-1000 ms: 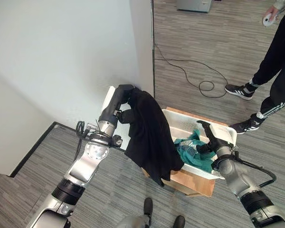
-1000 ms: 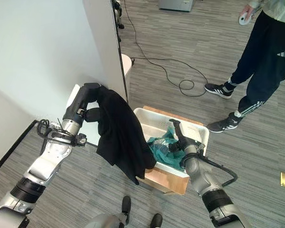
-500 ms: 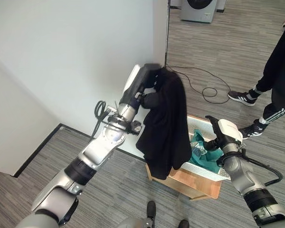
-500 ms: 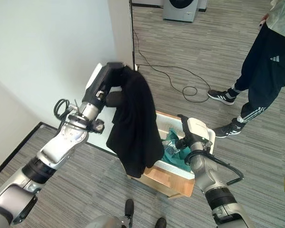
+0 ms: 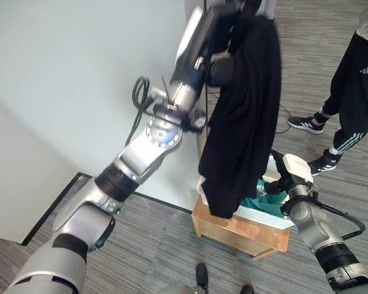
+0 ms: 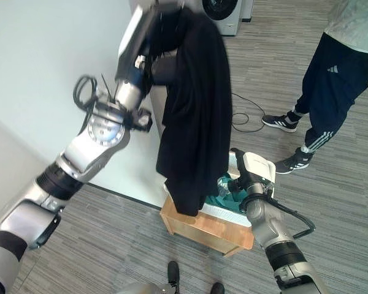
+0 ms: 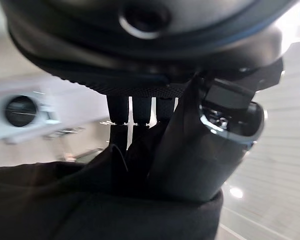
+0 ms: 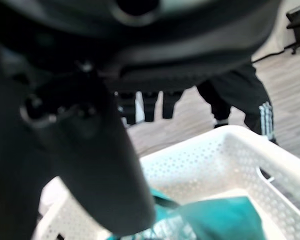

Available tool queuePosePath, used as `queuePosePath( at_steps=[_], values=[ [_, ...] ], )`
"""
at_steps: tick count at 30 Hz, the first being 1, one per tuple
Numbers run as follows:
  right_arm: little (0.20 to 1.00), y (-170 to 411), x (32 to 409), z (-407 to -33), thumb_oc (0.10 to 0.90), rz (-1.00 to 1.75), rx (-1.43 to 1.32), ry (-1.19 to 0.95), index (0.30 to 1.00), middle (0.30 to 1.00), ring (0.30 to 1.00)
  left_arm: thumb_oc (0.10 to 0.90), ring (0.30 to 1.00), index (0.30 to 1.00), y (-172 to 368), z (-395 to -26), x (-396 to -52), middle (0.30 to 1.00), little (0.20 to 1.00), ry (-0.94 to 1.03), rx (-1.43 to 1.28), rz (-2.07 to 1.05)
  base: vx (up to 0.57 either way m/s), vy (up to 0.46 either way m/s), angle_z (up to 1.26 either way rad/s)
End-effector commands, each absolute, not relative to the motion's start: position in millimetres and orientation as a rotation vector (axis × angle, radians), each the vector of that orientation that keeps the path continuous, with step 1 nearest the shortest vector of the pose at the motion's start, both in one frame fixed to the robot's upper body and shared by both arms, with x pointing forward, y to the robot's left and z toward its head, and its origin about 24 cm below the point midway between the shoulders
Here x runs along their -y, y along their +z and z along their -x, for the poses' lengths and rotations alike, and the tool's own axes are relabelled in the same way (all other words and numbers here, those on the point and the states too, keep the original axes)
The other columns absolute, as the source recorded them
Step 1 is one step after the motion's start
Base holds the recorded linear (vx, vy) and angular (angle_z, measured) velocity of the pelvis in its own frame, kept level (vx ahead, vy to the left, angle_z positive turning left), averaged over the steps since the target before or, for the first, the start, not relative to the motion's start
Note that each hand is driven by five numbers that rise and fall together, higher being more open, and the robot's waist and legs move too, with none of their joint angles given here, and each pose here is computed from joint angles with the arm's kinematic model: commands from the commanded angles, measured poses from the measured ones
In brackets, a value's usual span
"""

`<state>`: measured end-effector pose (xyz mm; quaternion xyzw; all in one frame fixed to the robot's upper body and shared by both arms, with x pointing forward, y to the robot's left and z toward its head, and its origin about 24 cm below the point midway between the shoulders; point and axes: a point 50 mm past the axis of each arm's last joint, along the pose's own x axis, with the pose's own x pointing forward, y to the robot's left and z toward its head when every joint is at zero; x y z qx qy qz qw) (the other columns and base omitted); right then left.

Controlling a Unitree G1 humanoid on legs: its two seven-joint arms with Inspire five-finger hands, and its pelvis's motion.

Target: Pick up bed clothes into laundry basket.

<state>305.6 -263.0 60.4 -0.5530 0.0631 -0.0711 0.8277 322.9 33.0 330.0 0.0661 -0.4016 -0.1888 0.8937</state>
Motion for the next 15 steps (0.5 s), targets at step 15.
queuePosePath(
  at_steps=[15],
  values=[
    [0.900, 114, 268, -313, 0.800, 1.164, 0.092, -0.226, 0.900, 0.900, 0.900, 0.400, 0.300, 0.300, 412, -316, -17, 0.300, 0.300, -0.271, 1.090, -0.259, 0.01, 0.019, -0.11]
  ],
)
